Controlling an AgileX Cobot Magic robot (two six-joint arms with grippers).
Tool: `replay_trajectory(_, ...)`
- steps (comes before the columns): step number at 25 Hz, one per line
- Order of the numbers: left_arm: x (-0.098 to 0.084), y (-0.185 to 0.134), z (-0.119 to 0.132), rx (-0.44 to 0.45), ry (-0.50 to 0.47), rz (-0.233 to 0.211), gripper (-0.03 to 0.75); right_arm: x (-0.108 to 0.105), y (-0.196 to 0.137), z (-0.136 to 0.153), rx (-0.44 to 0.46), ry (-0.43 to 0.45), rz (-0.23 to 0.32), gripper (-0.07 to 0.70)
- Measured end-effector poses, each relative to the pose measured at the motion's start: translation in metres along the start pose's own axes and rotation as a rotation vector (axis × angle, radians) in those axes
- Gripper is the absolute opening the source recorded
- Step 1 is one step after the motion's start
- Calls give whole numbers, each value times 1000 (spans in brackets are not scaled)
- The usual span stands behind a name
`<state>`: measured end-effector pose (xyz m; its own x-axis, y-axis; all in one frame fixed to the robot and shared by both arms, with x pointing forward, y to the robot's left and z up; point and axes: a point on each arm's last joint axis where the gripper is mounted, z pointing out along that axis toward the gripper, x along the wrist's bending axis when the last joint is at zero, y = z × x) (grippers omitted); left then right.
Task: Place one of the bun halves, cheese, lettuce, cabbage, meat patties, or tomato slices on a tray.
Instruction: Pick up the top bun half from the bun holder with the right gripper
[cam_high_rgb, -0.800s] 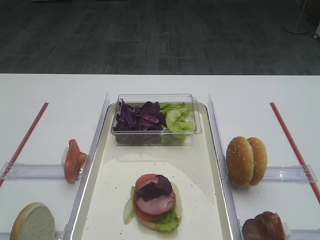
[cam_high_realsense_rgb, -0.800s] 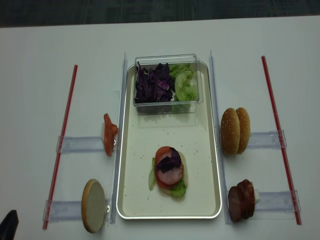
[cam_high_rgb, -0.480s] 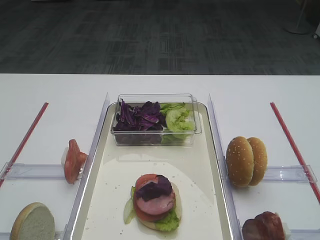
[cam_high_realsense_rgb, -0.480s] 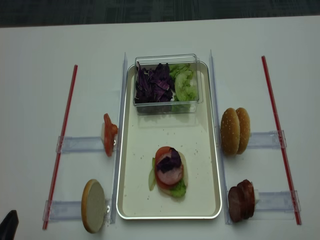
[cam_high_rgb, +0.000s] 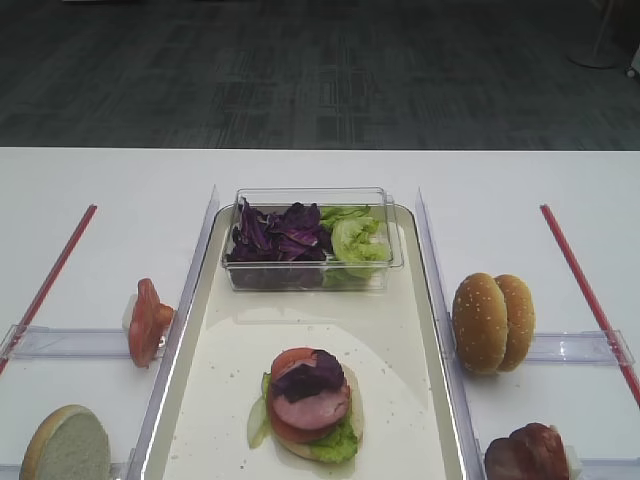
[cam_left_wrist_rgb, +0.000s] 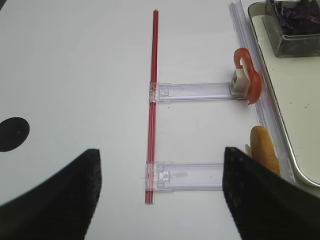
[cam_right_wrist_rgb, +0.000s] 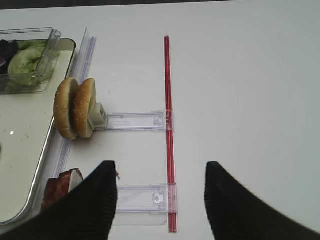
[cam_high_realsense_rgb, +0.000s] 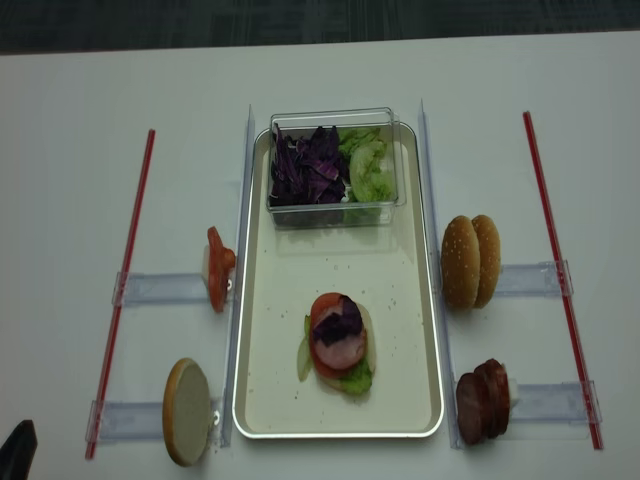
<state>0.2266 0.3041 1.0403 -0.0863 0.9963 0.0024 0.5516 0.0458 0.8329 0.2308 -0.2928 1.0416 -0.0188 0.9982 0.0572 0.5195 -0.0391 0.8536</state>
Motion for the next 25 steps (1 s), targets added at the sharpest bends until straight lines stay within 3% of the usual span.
replay_trajectory(25, 0, 0, 0, 2, 0, 0, 472, 0, 0, 0, 0, -5, -2, 426)
